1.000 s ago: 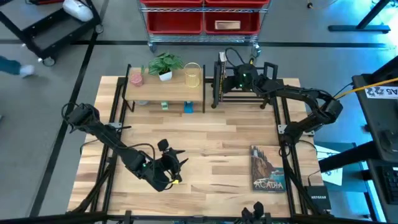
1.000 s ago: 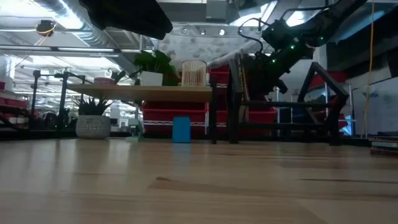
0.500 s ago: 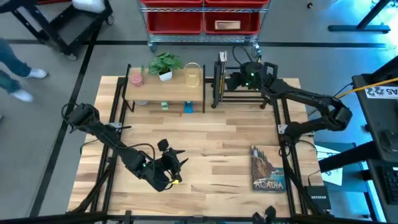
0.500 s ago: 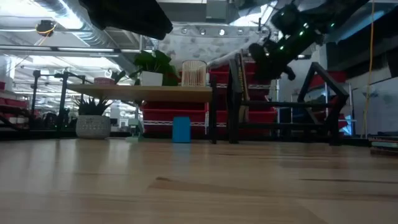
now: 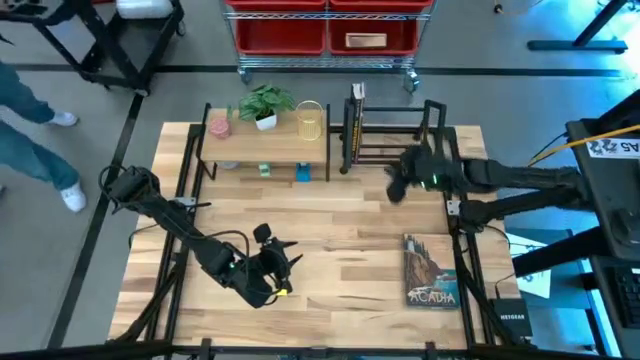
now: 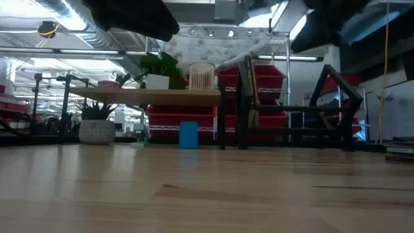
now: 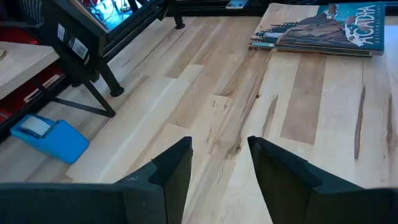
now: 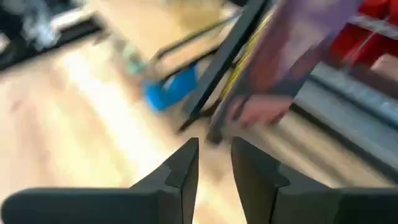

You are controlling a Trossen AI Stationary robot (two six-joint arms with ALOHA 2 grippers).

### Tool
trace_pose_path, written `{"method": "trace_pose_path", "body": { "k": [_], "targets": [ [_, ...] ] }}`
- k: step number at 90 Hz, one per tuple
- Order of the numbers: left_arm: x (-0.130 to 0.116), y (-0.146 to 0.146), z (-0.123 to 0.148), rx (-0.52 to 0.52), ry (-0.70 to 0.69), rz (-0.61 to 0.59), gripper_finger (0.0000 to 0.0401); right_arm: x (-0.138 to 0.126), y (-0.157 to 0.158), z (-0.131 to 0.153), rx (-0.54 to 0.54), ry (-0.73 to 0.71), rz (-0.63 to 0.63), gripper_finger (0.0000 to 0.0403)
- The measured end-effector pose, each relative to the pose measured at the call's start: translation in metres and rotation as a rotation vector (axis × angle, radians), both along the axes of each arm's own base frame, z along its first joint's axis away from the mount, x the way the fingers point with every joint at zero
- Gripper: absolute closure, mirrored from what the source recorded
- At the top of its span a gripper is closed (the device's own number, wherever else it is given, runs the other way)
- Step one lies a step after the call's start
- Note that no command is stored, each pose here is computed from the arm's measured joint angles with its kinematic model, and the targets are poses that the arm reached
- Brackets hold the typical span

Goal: Stock shelves
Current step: Put the brown blue book on the bookshelf

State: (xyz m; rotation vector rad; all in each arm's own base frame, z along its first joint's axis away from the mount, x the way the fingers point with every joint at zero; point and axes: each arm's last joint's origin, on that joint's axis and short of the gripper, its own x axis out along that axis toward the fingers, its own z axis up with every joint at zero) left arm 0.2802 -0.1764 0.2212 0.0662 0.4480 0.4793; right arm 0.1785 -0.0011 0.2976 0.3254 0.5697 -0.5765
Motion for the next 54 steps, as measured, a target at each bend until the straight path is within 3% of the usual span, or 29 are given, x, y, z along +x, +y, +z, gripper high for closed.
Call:
{"method": "trace_pose_path", "body": {
  "k": [12,24,35,54],
  "targets": [
    [0.000,0.000,0.000,-0.003,-0.002,0.002,0.0248,-0.006,0.045,-0.011,0.203,0.014,0.061,0.0335],
    [0.000,0.000,0.000,-0.003,-0.002,0.002,0.0248,-0.012,0.082,-0.032,0.355,0.156,0.055,0.0370],
    [0.000,0.000,0.000,-0.003,-0.001,0.002,0.0248,-0.016,0.108,-0.057,0.413,0.337,-0.018,0.0399],
    [0.001,0.001,0.000,-0.003,-0.002,0.006,0.0248,-0.016,0.140,-0.100,0.443,0.598,-0.179,0.0393]
  ]
}}
